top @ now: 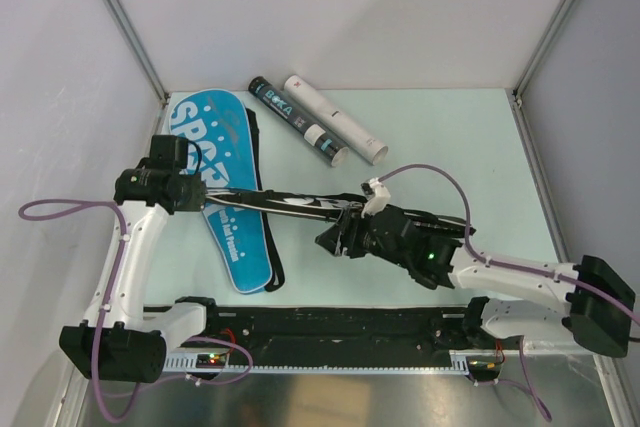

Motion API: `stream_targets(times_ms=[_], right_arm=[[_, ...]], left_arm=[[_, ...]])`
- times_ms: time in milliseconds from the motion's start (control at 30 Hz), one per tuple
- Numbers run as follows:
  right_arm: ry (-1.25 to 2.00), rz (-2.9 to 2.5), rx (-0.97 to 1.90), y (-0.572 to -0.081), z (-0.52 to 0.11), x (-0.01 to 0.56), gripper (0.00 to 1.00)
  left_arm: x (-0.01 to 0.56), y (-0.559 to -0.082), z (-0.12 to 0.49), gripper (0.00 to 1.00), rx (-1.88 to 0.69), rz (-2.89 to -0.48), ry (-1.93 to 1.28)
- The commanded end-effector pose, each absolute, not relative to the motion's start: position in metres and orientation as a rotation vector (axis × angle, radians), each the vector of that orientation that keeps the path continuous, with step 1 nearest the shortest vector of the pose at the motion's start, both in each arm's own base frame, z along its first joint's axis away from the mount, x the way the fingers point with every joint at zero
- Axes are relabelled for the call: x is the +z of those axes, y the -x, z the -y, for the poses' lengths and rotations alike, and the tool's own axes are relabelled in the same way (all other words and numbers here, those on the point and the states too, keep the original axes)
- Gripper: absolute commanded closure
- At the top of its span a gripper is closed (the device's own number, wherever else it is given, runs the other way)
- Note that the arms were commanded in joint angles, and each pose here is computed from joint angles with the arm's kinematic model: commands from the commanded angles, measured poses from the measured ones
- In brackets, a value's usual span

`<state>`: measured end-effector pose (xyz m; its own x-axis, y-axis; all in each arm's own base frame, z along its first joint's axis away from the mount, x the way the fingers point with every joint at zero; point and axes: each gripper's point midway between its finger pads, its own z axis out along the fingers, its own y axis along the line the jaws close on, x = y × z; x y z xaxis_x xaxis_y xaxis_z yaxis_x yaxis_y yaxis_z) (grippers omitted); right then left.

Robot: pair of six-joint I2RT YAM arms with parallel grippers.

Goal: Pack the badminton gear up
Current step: Zip the racket bag at the center of the board.

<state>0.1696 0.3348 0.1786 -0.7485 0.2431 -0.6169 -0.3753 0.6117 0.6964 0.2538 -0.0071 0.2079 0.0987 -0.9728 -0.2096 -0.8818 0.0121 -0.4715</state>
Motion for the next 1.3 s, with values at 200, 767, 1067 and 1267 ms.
stream_targets(times_ms=[200, 767, 1067, 1267], right_arm=[[-0.173, -1.983, 1.081, -0.213, -0.35, 0.18, 0.39], [-0.288, -1.825, 0.987, -0.235, -0.342, 0.196, 0.56], [-0.259, -1.808, 0.954, -0.235, -0.338, 0.197, 0.95], [-0.282, -1.859, 0.855, -0.236, -0.319, 0.179, 1.0]], left_arm=[[0.22, -0.258, 0.009, 1.0, -0.309, -1.761, 1.908], [0.22, -0.257, 0.008, 1.0, -0.311, -1.75, 1.915], [0.22, -0.258, 0.007, 1.0, -0.302, -1.746, 1.916], [0.224, -0.259, 0.002, 1.0, -0.291, -1.711, 1.915]])
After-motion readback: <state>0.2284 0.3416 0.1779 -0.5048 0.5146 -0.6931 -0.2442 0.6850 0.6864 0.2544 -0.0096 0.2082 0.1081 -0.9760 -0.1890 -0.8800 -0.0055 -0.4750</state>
